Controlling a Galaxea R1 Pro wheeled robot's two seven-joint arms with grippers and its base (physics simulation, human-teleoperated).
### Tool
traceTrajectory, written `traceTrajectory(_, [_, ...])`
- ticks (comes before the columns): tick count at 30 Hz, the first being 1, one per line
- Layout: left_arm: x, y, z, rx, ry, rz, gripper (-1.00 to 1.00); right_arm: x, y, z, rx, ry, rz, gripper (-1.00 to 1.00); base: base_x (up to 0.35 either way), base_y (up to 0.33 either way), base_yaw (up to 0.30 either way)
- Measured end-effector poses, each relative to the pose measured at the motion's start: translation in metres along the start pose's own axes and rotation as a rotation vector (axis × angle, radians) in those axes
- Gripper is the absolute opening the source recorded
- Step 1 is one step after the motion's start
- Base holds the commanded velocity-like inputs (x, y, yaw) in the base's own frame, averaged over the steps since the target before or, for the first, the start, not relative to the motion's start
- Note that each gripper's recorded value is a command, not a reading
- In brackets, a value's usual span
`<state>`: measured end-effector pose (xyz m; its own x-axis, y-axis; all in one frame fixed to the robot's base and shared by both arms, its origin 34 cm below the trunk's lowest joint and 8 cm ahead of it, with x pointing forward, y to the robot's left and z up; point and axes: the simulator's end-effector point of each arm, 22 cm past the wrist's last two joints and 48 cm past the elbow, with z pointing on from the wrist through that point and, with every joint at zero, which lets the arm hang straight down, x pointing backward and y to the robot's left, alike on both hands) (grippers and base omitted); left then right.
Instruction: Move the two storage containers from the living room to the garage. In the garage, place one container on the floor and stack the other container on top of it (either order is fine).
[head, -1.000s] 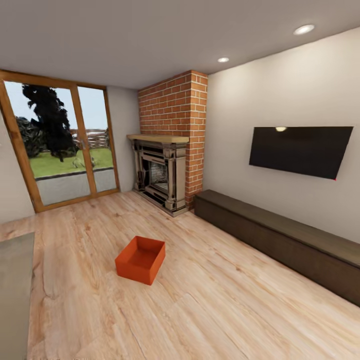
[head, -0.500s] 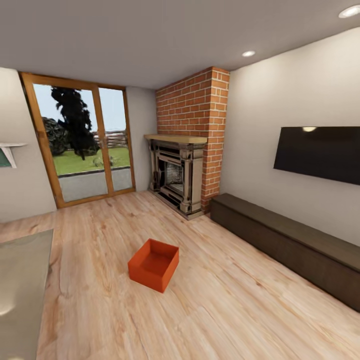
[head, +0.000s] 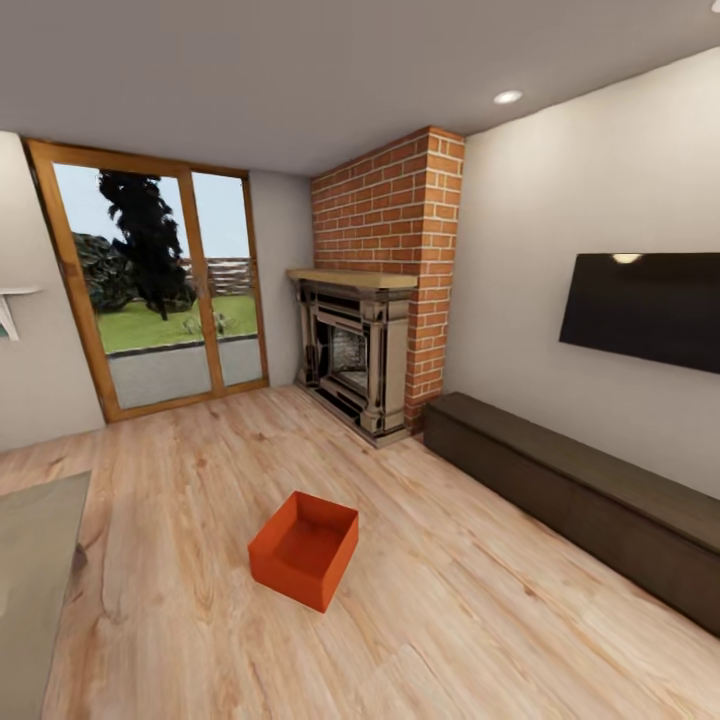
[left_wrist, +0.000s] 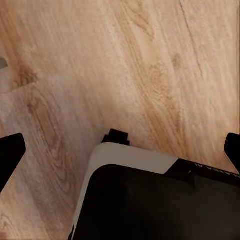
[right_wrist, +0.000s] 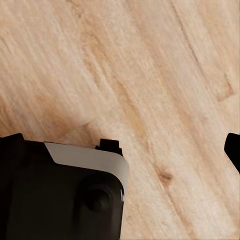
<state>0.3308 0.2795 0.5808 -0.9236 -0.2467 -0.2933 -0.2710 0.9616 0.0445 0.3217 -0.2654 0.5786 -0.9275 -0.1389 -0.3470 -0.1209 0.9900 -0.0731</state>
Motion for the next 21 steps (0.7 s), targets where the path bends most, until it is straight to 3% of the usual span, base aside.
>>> traceTrajectory(5, [0.0,0.0001,0.0,0.0,0.0,-0.001,1.0,0.0,0.0033,0.0,-0.003,0.002,0.001,1.0,0.321,0.0,0.109])
traceTrajectory(21, [0.0002,-0.001,-0.0001,0.001,0.0,0.0,1.0,-0.0001,0.0009,0.0,0.0,0.001,-0.001,1.0,0.321,0.0,0.263])
